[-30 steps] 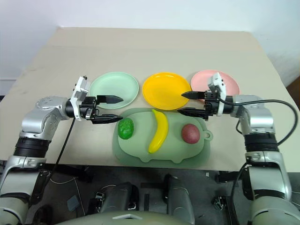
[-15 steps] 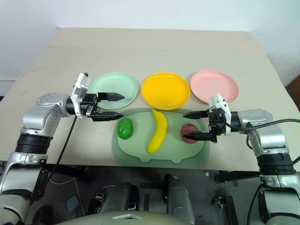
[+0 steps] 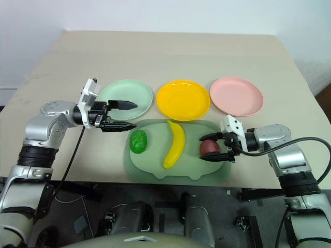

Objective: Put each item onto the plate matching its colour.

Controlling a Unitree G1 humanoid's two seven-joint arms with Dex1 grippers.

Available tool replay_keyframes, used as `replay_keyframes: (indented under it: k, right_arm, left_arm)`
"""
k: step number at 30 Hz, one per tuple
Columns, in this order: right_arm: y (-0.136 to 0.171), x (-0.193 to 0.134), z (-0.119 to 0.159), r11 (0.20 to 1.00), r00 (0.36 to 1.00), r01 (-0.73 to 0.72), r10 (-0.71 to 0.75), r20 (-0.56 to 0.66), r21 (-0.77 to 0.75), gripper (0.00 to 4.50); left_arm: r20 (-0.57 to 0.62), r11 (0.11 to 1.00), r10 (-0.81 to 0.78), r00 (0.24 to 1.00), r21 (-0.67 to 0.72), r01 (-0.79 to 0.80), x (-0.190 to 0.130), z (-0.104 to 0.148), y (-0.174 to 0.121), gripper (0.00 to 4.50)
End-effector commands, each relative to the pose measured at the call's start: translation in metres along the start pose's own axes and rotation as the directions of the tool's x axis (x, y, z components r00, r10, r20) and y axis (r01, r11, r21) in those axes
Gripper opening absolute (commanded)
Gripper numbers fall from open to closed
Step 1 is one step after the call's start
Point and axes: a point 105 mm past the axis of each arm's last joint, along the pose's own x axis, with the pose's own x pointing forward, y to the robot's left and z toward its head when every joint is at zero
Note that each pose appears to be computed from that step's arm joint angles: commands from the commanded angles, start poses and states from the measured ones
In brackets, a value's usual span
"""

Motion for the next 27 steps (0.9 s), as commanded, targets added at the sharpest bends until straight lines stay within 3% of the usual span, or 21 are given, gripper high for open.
replay_keyframes:
  k: [1,4,6,8,9,13,16,17,19,22,23,24,26,27]
  right_arm:
    - [-0.008,-0.003,0.013,0.998,0.999,0.033,-0.032,0.020,-0.051,3.06]
    - [-0.014,-0.006,0.034,0.999,0.991,0.048,-0.045,0.124,-0.022,3.06]
    - [-0.029,-0.016,0.067,0.993,0.951,0.091,-0.107,0.289,0.069,3.06]
    - [-0.039,-0.024,0.085,0.987,0.919,0.112,-0.146,0.367,0.111,3.06]
    - [-0.052,-0.029,0.089,0.975,0.897,0.192,-0.222,0.382,0.116,3.06]
    - [-0.119,-0.054,0.086,0.788,0.723,0.599,-0.610,0.326,0.146,3.06]
    - [-0.155,-0.075,0.050,0.551,0.544,0.833,-0.833,0.104,0.053,3.06]
    - [-0.161,-0.081,0.042,0.490,0.489,0.872,-0.871,0.053,0.003,3.06]
    - [-0.168,-0.088,0.036,0.448,0.446,0.889,-0.894,0.042,0.095,3.06]
    - [-0.166,-0.083,0.027,0.486,0.486,0.874,-0.874,0.019,0.002,3.06]
    - [-0.167,-0.085,0.030,0.486,0.485,0.870,-0.874,0.041,0.079,3.06]
    - [-0.166,-0.082,0.034,0.515,0.511,0.848,-0.857,0.068,0.124,3.77]
    - [-0.168,-0.084,0.038,0.502,0.495,0.853,-0.865,0.081,0.144,4.38]
    - [-0.169,-0.085,0.038,0.487,0.481,0.865,-0.874,0.074,0.122,4.45]
  left_arm:
    - [0.013,0.999,0.013,1.000,0.045,-0.013,-0.005,0.013,0.001,4.50]
    - [0.020,0.999,0.015,1.000,0.042,-0.016,-0.005,0.014,0.001,4.50]
    - [0.021,0.999,0.016,1.000,0.041,-0.016,-0.003,0.012,0.001,4.50]
    - [0.026,0.999,0.017,1.000,0.042,-0.018,-0.002,0.012,0.001,4.50]
    - [0.032,0.999,0.017,0.999,0.041,-0.018,-0.002,0.012,0.001,4.50]
    - [0.025,0.999,0.018,1.000,0.040,-0.019,-0.001,0.011,0.002,4.50]
    - [0.024,0.999,0.018,1.000,0.042,-0.019,-0.001,0.012,0.002,4.50]
    - [0.025,0.999,0.017,1.000,0.042,-0.018,-0.001,0.012,0.002,4.50]
    - [0.023,0.999,0.019,1.000,0.043,-0.020,-0.001,0.012,0.003,4.50]
    - [0.020,0.999,0.014,1.000,0.044,-0.014,-0.001,0.011,0.001,4.50]
    - [0.023,0.999,0.016,1.000,0.045,-0.017,-0.001,0.012,0.002,4.50]
    - [0.024,0.999,0.017,1.000,0.045,-0.018,-0.001,0.012,0.002,4.50]
    - [0.024,0.999,0.017,1.000,0.044,-0.018,-0.001,0.012,0.002,4.50]
    - [0.022,0.999,0.017,1.000,0.043,-0.018,-0.001,0.012,0.001,4.50]
